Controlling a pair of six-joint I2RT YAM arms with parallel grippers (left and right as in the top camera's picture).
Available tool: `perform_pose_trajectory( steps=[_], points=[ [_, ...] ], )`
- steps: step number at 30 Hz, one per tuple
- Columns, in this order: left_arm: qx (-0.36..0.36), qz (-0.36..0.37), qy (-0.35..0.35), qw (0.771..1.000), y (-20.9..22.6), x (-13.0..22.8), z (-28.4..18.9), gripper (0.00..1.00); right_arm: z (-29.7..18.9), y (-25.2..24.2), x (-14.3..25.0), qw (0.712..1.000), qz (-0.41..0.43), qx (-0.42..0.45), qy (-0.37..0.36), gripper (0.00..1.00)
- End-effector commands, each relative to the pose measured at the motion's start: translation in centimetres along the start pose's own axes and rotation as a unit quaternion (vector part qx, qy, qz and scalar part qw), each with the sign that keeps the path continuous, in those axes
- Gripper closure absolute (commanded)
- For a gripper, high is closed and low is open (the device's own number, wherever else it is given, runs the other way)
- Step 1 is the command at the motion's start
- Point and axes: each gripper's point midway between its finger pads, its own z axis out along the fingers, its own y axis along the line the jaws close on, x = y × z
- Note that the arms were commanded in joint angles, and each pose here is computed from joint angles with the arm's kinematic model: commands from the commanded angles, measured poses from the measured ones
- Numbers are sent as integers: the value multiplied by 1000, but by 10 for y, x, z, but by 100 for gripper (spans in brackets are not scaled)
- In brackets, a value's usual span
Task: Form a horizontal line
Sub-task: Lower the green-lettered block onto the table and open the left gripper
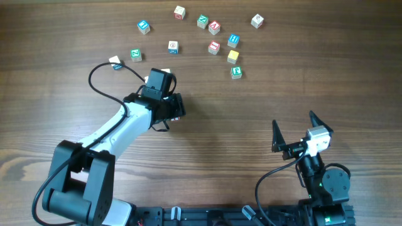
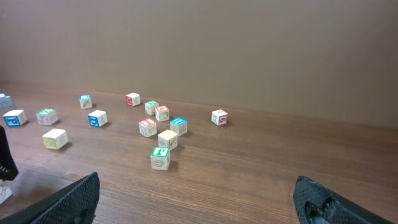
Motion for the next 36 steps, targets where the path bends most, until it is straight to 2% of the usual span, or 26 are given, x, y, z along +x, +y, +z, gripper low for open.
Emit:
perform_pose_trajectory(
  steps=[1, 7, 11, 14, 16, 18, 27, 29, 36],
  points=[
    [-12, 5, 3, 1000, 5, 4, 4, 34, 0, 1, -2, 1000, -6, -4, -5, 0],
    [-45, 14, 7, 999, 6, -9, -14, 33, 0, 1, -2, 1000, -6, -4, -5, 0],
    [-50, 29, 17, 998, 6, -3, -14, 25, 0, 1, -2, 1000, -6, -4, -5, 0],
    [-45, 49, 21, 998, -4, 5, -13, 22, 0, 1, -2, 1000, -6, -4, -5, 0],
    [-47, 70, 19, 996, -10, 8, -12, 34, 0, 1, -2, 1000, -6, -4, -5, 0],
    [-79, 80, -3, 994, -4, 4, -13, 39, 0, 1, -2, 1000, -6, -4, -5, 0],
    [-80, 57, -16, 995, 0, 5, -6, 42, 0, 1, -2, 1000, -6, -4, -5, 0],
    [-80, 57, -16, 995, 0, 5, -6, 45, 0, 1, -2, 1000, -6, -4, -5, 0],
    [-78, 57, -20, 995, 5, 10, 1, 46, 0, 1, -2, 1000, -6, -4, -5, 1]
  ],
)
